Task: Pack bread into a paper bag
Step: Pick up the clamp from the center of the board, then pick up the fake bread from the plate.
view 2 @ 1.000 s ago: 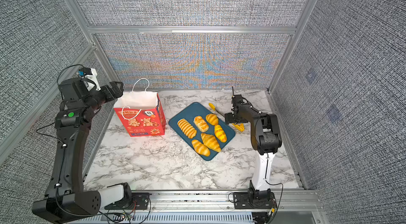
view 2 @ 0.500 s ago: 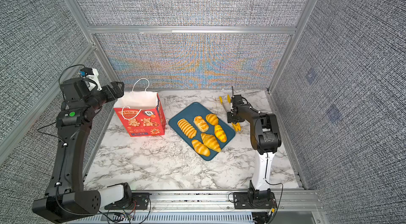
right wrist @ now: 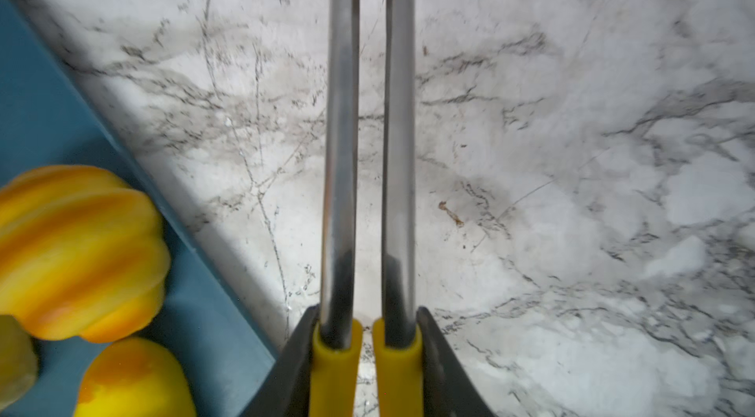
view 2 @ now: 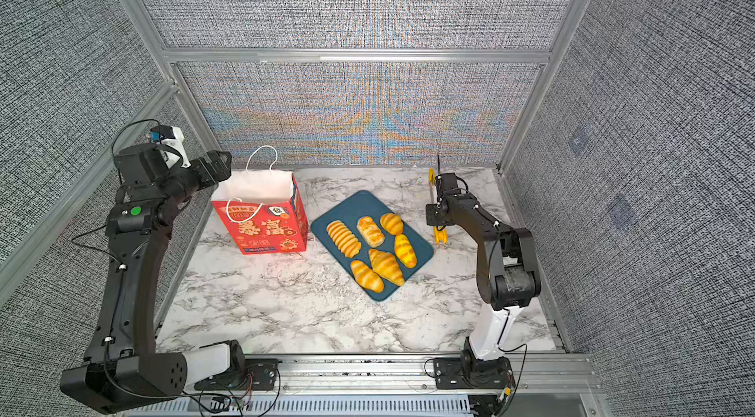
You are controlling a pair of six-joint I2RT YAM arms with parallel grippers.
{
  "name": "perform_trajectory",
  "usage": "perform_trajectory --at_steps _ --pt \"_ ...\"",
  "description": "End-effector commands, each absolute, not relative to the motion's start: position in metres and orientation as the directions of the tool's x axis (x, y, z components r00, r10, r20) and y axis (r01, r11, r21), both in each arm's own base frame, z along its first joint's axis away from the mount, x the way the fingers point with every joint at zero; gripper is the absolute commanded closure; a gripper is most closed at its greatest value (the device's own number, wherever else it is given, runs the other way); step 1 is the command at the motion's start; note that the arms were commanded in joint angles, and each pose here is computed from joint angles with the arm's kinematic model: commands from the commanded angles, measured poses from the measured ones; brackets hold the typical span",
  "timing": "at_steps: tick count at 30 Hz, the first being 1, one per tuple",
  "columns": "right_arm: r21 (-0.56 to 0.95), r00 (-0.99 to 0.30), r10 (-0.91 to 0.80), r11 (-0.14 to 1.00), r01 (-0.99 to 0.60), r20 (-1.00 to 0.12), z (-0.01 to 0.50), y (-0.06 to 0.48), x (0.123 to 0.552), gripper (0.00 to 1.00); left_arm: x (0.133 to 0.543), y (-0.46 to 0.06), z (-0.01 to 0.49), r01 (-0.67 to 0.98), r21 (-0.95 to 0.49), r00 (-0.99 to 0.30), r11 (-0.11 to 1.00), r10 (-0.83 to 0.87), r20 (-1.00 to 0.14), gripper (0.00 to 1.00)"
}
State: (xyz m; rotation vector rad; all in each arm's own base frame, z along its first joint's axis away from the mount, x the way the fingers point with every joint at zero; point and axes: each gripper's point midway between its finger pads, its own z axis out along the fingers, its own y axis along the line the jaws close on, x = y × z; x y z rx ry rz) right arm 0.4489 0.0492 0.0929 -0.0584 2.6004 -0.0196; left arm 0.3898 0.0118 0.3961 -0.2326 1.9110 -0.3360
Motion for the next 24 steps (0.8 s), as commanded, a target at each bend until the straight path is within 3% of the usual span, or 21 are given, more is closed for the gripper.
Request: perform_trajectory --at_steps 1,14,24 --pt "-0.043 -0.863 -0.051 0.998 -0.034 -0.502 0.107 0.052 0.439 0.71 0.392 0.008 0.41 0.027 -0.345 -0.318 0.938 -0.319 -0.893 0.0" --pt "0.082 -0.879 -0.129 0.979 -0.186 -0.459 0.138 0.136 0.332 0.66 0.386 0.001 0.417 0.039 -0.331 -0.312 0.943 -0.303 -0.9 0.0" --pt "0.133 -0.916 -0.114 0.975 -0.177 -0.386 0.127 0.158 0.25 0.43 0.381 -0.004 0.422 0.058 -0.333 -0.302 0.941 -0.301 -0.905 0.0"
